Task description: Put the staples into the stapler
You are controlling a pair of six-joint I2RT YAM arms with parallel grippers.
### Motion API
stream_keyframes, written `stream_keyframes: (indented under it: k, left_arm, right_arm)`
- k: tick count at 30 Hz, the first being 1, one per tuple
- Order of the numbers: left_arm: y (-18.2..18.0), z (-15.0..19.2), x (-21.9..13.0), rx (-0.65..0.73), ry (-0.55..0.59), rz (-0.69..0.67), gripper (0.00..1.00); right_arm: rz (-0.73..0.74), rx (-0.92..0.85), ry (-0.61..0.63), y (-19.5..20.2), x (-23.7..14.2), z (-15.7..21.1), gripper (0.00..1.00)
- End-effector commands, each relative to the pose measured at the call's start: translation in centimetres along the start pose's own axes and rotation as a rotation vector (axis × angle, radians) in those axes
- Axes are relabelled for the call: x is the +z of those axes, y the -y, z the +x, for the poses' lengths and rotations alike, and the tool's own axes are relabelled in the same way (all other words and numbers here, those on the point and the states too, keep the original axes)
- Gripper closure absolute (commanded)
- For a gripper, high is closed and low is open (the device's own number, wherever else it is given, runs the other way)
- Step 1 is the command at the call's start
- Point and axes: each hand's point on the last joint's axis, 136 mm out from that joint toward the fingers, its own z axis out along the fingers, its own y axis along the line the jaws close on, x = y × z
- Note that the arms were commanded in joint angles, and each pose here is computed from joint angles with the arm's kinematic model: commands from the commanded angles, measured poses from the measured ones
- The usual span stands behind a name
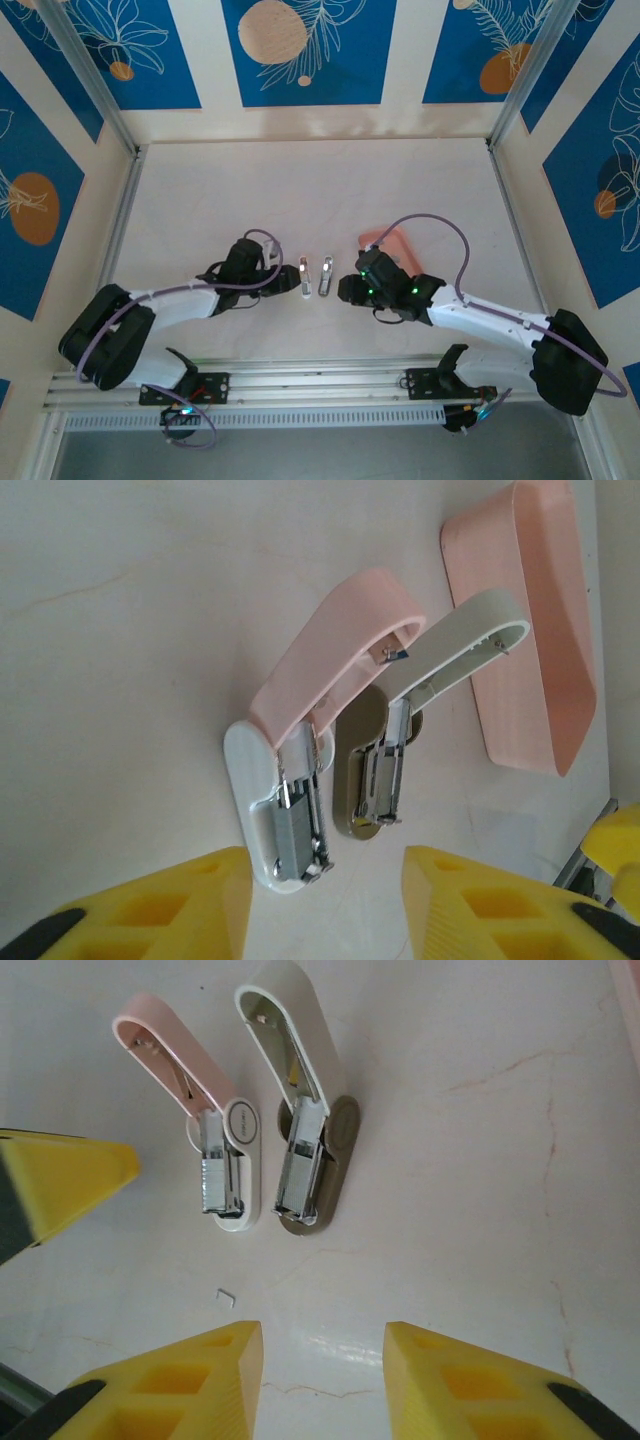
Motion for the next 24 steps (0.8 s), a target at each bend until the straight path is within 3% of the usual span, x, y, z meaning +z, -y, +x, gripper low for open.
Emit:
stream_keyframes:
  k: [1, 11, 24]
  left_arm:
    - [1.5, -0.3, 0.7, 0.008, -0.013, 0.040, 0.59]
    - [1.1, 0.3, 1.7, -0.004, -0.056, 0.022, 0.66]
    - [0.5, 1.0, 2.5, -0.021, -0.091, 0.004, 0.67]
  right_arm:
    - [-0.023, 0.003, 0.031, -0.4, -0.3, -0.4, 0.63]
    - [-0.037, 0.007, 0.031, -0.4, -0.1, -0.2, 0.63]
    - [-0.043, 0.006, 0.027, -0.5, 0.0, -0.1, 0.62]
